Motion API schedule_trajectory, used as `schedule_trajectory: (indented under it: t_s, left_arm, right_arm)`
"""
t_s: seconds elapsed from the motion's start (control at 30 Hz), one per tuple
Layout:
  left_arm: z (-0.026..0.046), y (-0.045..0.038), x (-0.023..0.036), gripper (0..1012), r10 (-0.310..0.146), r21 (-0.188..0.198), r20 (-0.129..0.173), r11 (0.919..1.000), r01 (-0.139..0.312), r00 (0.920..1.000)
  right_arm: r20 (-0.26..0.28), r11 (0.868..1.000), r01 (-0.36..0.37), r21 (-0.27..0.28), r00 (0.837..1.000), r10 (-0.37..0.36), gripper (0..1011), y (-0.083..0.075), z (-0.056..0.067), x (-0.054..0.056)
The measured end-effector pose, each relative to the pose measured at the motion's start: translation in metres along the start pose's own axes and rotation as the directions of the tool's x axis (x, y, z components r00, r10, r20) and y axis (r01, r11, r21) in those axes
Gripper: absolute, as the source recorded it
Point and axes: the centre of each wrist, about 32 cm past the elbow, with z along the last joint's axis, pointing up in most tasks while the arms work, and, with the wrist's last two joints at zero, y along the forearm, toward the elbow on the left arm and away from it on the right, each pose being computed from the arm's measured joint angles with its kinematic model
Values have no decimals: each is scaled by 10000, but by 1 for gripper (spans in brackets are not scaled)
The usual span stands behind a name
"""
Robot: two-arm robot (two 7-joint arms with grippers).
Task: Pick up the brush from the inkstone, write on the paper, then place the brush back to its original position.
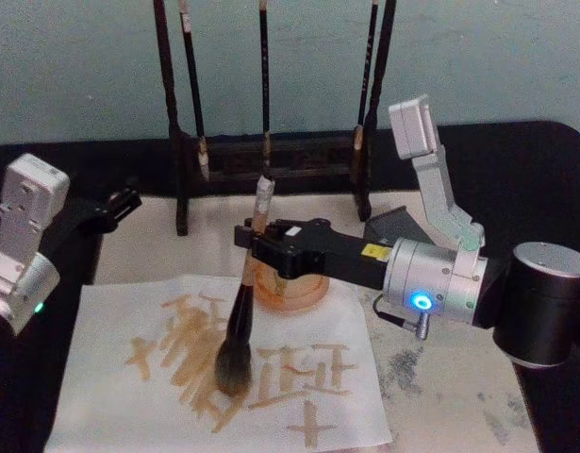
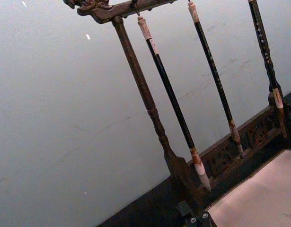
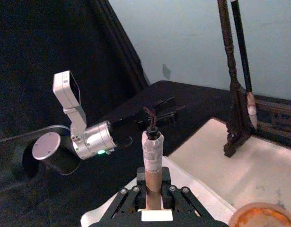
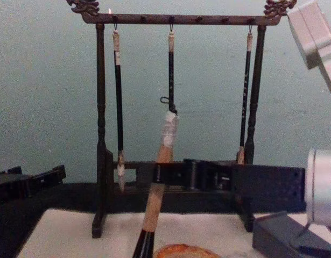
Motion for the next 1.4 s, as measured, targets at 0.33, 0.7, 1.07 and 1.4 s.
schedule_trajectory:
  t_s: [0.33, 0.7, 1.07, 1.4]
  left_arm:
    - [0, 0, 0, 1002, 0, -1, 0, 10000, 0, 10000]
    - [0, 0, 0, 1002, -1, 0, 0, 10000, 1, 10000]
    - [0, 0, 0, 1000, 0, -1, -1, 10000, 0, 10000]
    - [0, 0, 0, 1002, 0, -1, 0, 10000, 0, 10000]
  right_arm:
    - [-60, 9993, 356, -79, 9993, -356, 185, -128, -33, 65]
    - [-34, 9975, 705, -52, 9975, -706, 185, -314, -38, 109]
    - [-8, 9928, 1192, -98, 9929, -1192, 185, -547, -69, 176]
    - [-22, 9872, 1595, -5, 9872, -1595, 185, -806, -94, 218]
